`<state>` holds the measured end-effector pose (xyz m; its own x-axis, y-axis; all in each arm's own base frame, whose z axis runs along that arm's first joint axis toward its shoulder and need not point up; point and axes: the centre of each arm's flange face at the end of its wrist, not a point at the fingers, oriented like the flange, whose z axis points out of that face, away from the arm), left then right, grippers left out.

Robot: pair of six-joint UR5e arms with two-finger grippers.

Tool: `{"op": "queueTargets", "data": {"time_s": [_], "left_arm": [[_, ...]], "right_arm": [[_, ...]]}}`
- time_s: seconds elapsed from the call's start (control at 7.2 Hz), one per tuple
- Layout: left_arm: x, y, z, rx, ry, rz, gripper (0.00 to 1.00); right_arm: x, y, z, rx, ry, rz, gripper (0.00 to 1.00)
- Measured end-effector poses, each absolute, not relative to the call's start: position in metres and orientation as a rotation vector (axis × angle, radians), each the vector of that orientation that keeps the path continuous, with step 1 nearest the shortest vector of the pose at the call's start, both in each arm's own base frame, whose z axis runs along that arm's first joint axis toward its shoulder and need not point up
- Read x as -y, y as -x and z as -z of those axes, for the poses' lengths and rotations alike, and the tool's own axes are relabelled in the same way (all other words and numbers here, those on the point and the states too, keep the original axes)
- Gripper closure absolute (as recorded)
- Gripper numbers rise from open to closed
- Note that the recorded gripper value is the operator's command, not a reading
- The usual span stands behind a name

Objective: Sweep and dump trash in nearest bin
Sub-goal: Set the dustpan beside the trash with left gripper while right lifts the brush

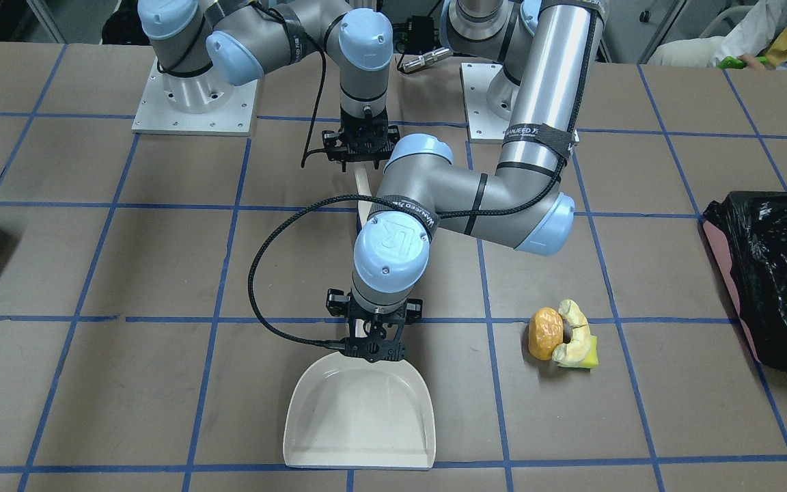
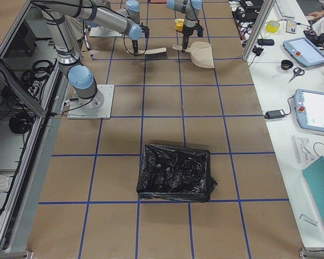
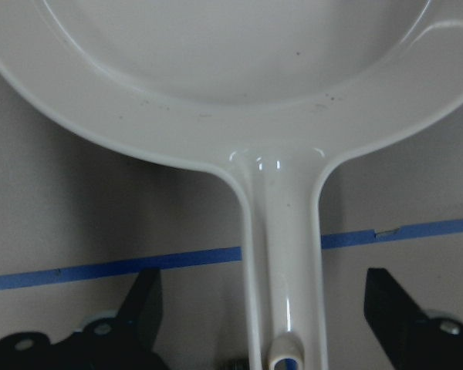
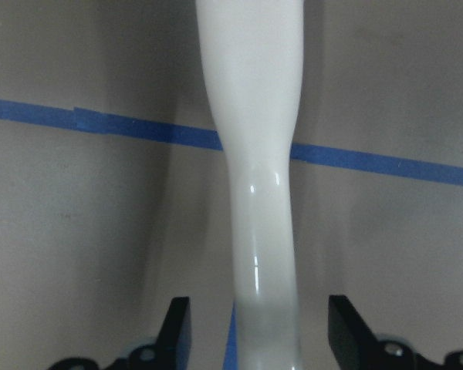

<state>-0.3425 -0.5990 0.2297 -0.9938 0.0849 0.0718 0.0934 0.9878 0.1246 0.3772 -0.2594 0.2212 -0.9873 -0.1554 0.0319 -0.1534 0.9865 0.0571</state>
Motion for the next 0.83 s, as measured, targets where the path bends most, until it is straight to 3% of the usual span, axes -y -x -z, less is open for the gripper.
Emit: {"op": "queueTargets", "data": {"time_s": [0.14,0.28,0.83], "left_arm": [[0.599,0.342,-0.229,3.067,0.137,0.198,0.94],[0.599,0.342,-0.230,3.068,0.139,0.196,1.00],[0.611,0.310,-0.269,3.092,0.469,0.096,1.00]], "right_arm": [[0.259,-0.377,-0.221,3.093,-0.242,0.082,0.46],[0.259,-0.377,-0.221,3.093,-0.242,0.082,0.57],[0.259,-0.378,-0.221,3.094,-0.235,0.082,0.85]]}}
